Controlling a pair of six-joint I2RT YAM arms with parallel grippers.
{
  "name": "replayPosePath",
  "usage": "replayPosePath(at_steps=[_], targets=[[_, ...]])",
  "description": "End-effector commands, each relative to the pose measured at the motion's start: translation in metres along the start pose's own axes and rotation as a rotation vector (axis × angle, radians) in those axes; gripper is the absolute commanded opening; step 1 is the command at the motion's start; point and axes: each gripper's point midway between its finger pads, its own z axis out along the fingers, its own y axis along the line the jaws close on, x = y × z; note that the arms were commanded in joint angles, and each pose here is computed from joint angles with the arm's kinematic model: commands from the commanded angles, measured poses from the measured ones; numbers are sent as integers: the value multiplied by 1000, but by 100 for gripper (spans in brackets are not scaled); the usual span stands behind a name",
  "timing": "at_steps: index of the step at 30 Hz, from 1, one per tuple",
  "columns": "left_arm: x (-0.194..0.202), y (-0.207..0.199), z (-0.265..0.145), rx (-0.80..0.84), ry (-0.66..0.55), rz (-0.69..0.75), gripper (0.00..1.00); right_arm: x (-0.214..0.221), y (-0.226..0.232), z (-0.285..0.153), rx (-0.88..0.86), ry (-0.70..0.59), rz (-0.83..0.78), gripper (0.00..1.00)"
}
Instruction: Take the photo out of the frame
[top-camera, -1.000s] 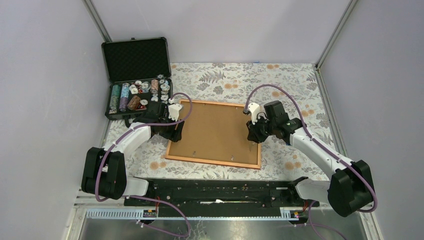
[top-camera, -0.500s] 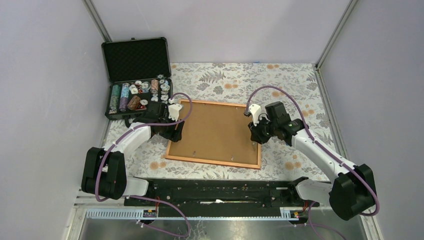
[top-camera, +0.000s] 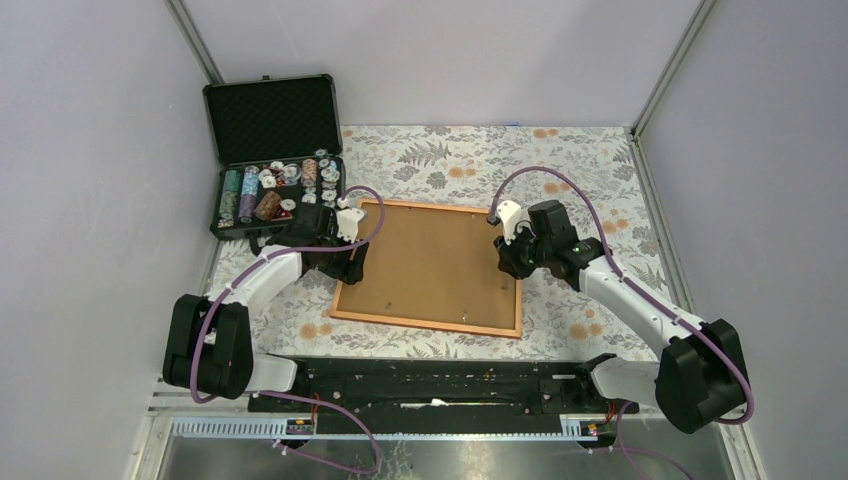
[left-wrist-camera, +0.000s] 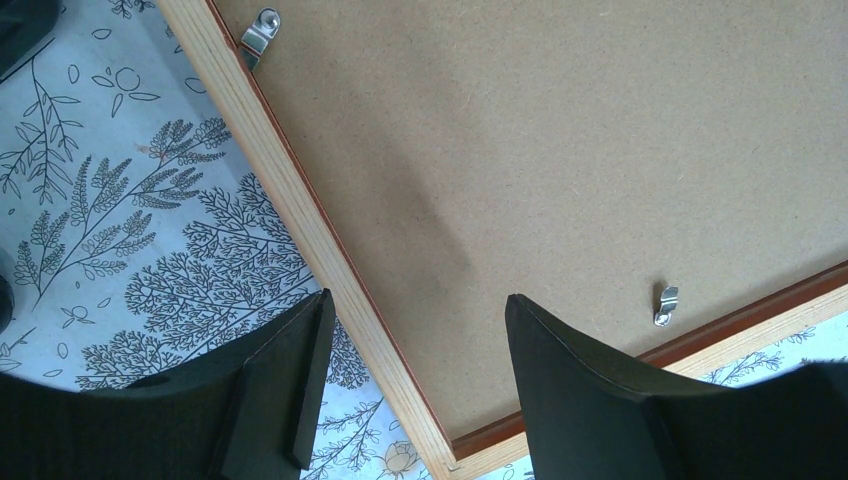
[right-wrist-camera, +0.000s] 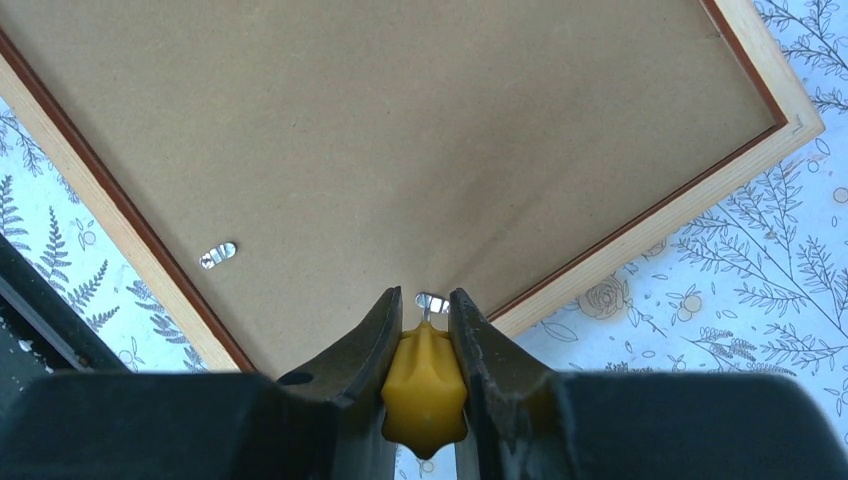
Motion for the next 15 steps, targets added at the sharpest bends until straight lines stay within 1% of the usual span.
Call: replayPosePath(at_steps=[1,7,12,15], targets=[[-14,1,-2,3,-58,29,69,-21,-10,6,45,-101,-36,0],[-14,1,-2,3,-59,28,69,-25,-11,9,54,-138,-46,0],[-13,0,-2,5,-57,29,69,-29,-24,7,123,-149,-45,0],[-14,1,-2,4,-58,30,69,-42,-24,3,121,-176,-13,0]])
